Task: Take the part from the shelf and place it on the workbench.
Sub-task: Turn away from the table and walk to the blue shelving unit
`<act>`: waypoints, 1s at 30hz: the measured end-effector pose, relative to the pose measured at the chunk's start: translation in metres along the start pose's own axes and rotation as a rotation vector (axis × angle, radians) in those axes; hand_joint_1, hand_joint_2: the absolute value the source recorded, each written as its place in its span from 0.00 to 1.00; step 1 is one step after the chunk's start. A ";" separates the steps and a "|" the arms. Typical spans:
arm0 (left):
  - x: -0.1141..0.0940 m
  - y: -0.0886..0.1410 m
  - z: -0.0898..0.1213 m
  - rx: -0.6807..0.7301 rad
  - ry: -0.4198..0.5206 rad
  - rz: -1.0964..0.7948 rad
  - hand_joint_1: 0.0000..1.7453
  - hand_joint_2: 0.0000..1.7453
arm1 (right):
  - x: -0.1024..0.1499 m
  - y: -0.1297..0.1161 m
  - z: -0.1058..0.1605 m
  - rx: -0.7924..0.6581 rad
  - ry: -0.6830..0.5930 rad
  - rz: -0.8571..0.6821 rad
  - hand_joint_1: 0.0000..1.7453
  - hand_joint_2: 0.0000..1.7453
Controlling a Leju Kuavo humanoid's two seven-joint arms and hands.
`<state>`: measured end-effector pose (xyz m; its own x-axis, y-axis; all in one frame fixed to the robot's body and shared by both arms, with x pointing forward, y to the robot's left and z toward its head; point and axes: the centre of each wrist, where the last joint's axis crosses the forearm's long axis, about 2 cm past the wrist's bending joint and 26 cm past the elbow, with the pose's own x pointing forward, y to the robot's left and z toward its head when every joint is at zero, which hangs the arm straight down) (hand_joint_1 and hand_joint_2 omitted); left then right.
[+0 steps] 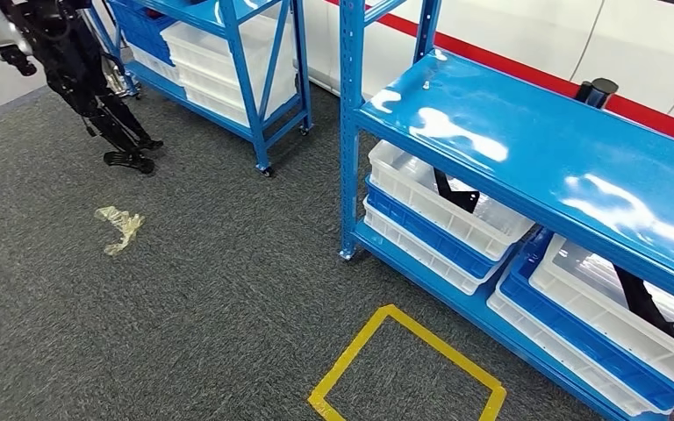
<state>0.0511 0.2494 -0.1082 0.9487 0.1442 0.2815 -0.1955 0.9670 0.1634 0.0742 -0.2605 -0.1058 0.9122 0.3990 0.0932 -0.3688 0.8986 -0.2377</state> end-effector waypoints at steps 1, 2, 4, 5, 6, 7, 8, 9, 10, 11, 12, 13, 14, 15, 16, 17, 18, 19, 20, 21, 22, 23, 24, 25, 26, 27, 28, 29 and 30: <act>0.000 0.000 0.000 0.001 0.000 0.000 0.00 0.00 | 0.000 0.000 0.000 0.000 0.001 -0.001 0.00 0.00; 0.000 0.000 0.000 0.002 -0.001 -0.001 0.00 0.00 | 0.000 0.000 0.000 0.000 0.000 -0.001 0.00 0.00; 0.001 0.000 0.000 0.006 -0.002 -0.003 0.00 0.00 | 0.000 0.000 0.000 0.000 0.000 -0.002 0.00 0.00; 0.001 0.000 0.000 0.007 -0.003 -0.005 0.00 0.00 | 0.000 0.000 0.000 0.000 0.001 -0.002 0.00 0.00; 0.001 0.000 0.000 0.008 -0.003 -0.007 0.00 0.00 | -0.001 0.001 0.000 -0.001 0.002 -0.002 0.00 0.00; 0.001 -0.001 0.000 0.008 -0.004 -0.008 0.00 0.00 | -0.002 0.001 0.000 -0.001 0.005 -0.003 0.00 0.00; 0.002 -0.001 0.000 0.008 -0.005 -0.008 0.00 0.00 | -0.003 0.001 0.000 -0.001 0.007 -0.003 0.00 0.00; 0.002 -0.001 0.000 0.007 -0.006 -0.009 0.00 0.00 | -0.003 0.001 0.000 -0.001 0.008 -0.003 0.00 0.00; 0.002 -0.001 0.000 0.007 -0.006 -0.009 0.00 0.00 | -0.003 0.002 0.000 -0.001 0.007 -0.003 0.00 0.00; 0.002 -0.001 0.000 0.008 -0.005 -0.009 0.00 0.00 | -0.002 0.002 0.000 -0.001 0.006 -0.002 0.00 0.00; 0.001 -0.001 0.000 0.009 -0.003 -0.010 0.00 0.00 | -0.001 0.002 0.000 0.000 0.004 -0.002 0.00 0.00; 0.000 -0.001 0.000 0.009 -0.001 -0.010 0.00 0.00 | -0.002 0.003 0.001 0.001 0.005 -0.001 0.00 0.00; 0.000 -0.001 0.000 0.010 0.001 -0.010 0.00 0.00 | -0.002 0.003 0.001 0.003 0.006 0.000 0.00 0.00; 0.000 -0.001 0.000 0.010 0.001 -0.010 0.00 0.00 | -0.003 0.004 0.001 0.004 0.007 0.000 0.00 0.00; 0.000 -0.001 0.000 0.010 0.001 -0.011 0.00 0.00 | -0.003 0.004 0.001 0.005 0.007 0.001 0.00 0.00; 0.000 -0.001 0.000 0.010 0.001 -0.011 0.00 0.00 | -0.003 0.004 0.001 0.006 0.006 0.000 0.00 0.00; 0.000 -0.001 0.000 0.010 0.002 -0.012 0.00 0.00 | -0.002 0.004 0.001 0.006 0.004 0.000 0.00 0.00; 0.000 -0.001 0.000 0.010 0.001 -0.013 0.00 0.00 | 0.000 0.004 0.001 0.006 0.002 -0.001 0.00 0.00; 0.001 0.000 0.000 0.010 0.000 -0.014 0.00 0.00 | 0.000 0.004 0.001 0.007 0.001 -0.001 0.00 0.00; 0.001 -0.001 0.000 0.010 -0.001 -0.014 0.00 0.00 | 0.000 0.004 0.001 0.007 0.001 -0.002 0.00 0.00; 0.002 -0.001 0.000 0.009 -0.003 -0.015 0.00 0.00 | 0.000 0.004 0.001 0.007 0.003 -0.003 0.00 0.00; 0.003 -0.001 0.000 0.007 -0.006 -0.016 0.00 0.00 | -0.001 0.004 0.001 0.008 0.005 -0.004 0.00 0.00; 0.004 -0.002 0.000 0.005 -0.008 -0.019 0.00 0.00 | -0.002 0.004 0.001 0.007 0.006 -0.005 0.00 0.00; 0.004 -0.002 0.000 0.004 -0.010 -0.022 0.00 0.00 | -0.002 0.004 0.001 0.008 0.006 -0.006 0.00 0.00; 0.004 -0.002 0.000 0.003 -0.010 -0.026 0.00 0.00 | -0.001 0.004 0.001 0.008 0.006 -0.007 0.00 0.00; 0.003 -0.002 0.000 0.003 -0.009 -0.029 0.00 0.00 | -0.001 0.005 0.001 0.009 0.005 -0.008 0.00 0.00; 0.002 -0.002 0.000 0.004 -0.007 -0.031 0.00 0.00 | -0.002 0.005 0.001 0.010 0.006 -0.008 0.00 0.00; 0.001 -0.001 0.000 0.004 -0.006 -0.034 0.00 0.00 | -0.002 0.006 0.001 0.011 0.007 -0.007 0.00 0.00; 0.000 -0.001 0.000 0.004 -0.007 -0.038 0.00 0.00 | -0.003 0.006 0.001 0.011 0.009 -0.008 0.00 0.00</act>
<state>0.0516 0.2481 -0.1080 0.9537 0.1059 0.2814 -0.1604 0.9708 0.1781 0.0689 -0.2565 -0.1064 0.9165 0.3906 0.0863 -0.3637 0.9035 -0.2265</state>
